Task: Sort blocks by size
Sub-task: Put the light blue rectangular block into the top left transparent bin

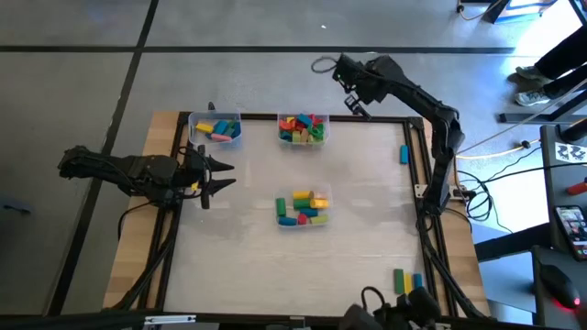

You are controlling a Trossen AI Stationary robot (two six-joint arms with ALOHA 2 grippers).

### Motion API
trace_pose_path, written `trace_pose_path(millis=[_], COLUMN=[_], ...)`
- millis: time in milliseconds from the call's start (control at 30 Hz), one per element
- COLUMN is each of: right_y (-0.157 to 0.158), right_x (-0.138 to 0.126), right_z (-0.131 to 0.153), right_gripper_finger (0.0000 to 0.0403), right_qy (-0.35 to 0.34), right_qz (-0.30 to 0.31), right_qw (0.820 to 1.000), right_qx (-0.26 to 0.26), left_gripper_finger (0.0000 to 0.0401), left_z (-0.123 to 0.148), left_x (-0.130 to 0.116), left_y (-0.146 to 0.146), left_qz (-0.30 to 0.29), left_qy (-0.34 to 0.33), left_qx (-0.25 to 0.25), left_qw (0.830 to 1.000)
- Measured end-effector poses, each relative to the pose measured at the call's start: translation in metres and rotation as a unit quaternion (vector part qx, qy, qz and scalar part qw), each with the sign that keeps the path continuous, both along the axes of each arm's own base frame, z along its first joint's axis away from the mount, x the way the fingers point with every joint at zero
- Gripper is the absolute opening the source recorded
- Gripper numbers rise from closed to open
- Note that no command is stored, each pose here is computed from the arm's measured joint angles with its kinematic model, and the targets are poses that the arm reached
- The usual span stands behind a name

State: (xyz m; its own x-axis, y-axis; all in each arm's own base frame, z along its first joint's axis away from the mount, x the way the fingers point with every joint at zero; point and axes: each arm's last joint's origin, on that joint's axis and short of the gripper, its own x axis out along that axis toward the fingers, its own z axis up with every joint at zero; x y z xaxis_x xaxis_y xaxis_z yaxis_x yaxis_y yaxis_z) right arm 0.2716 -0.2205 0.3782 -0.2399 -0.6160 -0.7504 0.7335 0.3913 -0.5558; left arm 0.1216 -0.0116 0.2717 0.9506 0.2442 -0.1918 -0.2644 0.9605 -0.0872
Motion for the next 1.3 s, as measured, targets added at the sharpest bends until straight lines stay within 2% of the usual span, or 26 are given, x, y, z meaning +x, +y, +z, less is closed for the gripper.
trace_pose_path(millis=[167, 367, 700, 867, 1100, 1300], right_y=[-0.013, -0.018, -0.009, -0.004, 0.001, -0.001], right_x=[-0.018, -0.042, -0.069, -0.089, -0.111, -0.112], right_z=[-0.045, -0.095, -0.163, -0.193, -0.226, -0.232], right_gripper_finger=[0.0131, 0.0131, 0.0131, 0.0129, 0.0075, 0.0009], right_qy=[0.063, 0.132, 0.183, 0.178, 0.144, 0.131], right_qz=[-0.042, -0.081, -0.123, -0.180, -0.231, -0.242], right_qw=[0.996, 0.981, 0.957, 0.944, 0.930, 0.936], right_qx=[0.054, 0.113, 0.189, 0.213, 0.249, 0.221], left_gripper_finger=[0.0198, 0.0198, 0.0198, 0.0198, 0.0198, 0.0198], left_z=[0.000, -0.001, -0.001, -0.001, -0.001, -0.001], left_x=[0.000, 0.000, 0.000, 0.000, 0.000, 0.000], left_y=[0.000, 0.000, 0.000, 0.000, 0.000, 0.000], left_qz=[0.000, 0.000, 0.000, 0.000, -0.001, -0.001], left_qy=[0.002, 0.003, 0.003, 0.004, 0.005, 0.005], left_qx=[0.000, 0.000, 0.000, 0.001, 0.004, 0.007], left_qw=[1.000, 1.000, 1.000, 1.000, 1.000, 1.000])
